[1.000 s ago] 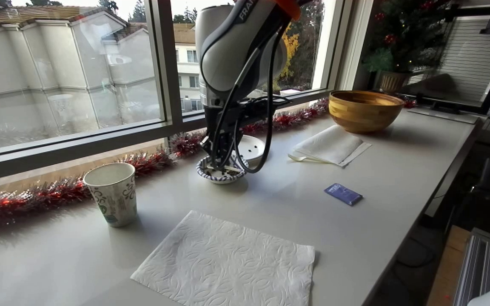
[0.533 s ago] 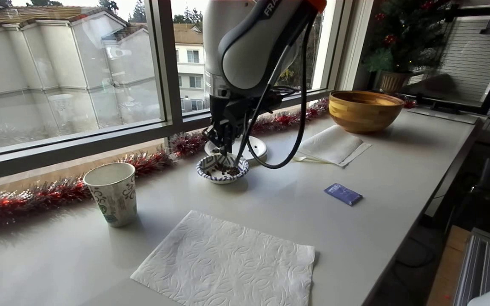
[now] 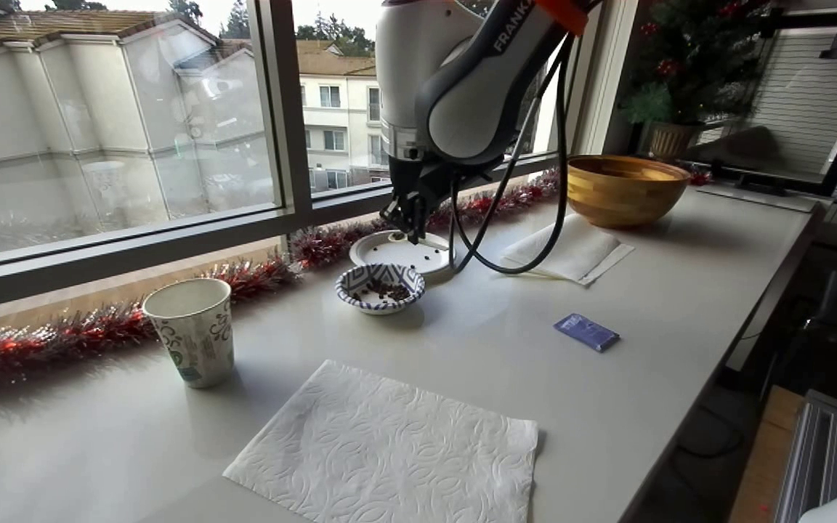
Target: Use the white spoon on the plate to get some contents from the bowl and put them on the white plate.
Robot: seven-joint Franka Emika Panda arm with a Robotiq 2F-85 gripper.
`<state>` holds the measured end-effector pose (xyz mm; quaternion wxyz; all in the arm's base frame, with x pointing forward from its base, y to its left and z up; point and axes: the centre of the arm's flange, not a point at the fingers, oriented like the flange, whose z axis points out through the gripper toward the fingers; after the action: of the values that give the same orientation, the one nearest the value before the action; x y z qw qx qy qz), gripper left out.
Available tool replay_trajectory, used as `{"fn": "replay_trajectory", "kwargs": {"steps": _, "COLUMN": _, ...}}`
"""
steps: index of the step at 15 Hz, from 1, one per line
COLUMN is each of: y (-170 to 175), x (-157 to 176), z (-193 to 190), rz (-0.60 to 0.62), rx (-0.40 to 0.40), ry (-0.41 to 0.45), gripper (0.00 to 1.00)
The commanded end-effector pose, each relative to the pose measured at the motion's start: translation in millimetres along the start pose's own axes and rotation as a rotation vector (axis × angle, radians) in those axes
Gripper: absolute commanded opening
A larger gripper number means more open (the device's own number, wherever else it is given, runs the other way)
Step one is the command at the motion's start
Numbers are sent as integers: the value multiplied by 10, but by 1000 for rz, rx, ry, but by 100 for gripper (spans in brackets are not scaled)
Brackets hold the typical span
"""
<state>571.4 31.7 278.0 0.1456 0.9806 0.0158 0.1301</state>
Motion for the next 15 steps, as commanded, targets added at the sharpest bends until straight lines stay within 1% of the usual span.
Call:
{"fn": "replay_trajectory", "kwargs": {"steps": 1, "y": 49, "x": 90, "z": 154, "rz": -13, "rx": -122, "ry": -22, "gripper": 3}}
{"fn": "replay_trajectory", "kwargs": {"steps": 4, "y": 49, "x": 55, "z": 304, "rz": -58, "rx": -257, "ry": -93, "gripper": 3}}
{"fn": "replay_trajectory", "kwargs": {"steps": 6, "y": -20, "x": 23, "z": 377, "rz": -104, "rx": -321, "ry": -134, "gripper": 3}}
{"fn": "replay_trajectory", "kwargs": {"steps": 8, "y": -118, "x": 3, "z": 449, "rz": -150, "rx": -368, "ry": -158, "gripper": 3}}
{"fn": "replay_trajectory", "kwargs": {"steps": 10, "y": -228, "x": -3, "z": 496, "rz": -196, "rx": -399, "ry": -172, "gripper": 3}}
{"fn": "replay_trajectory", "kwargs": {"steps": 15, "y": -447, "x": 38, "z": 521, "rz": -314, "rx": -484, "ry": -152, "gripper": 3}}
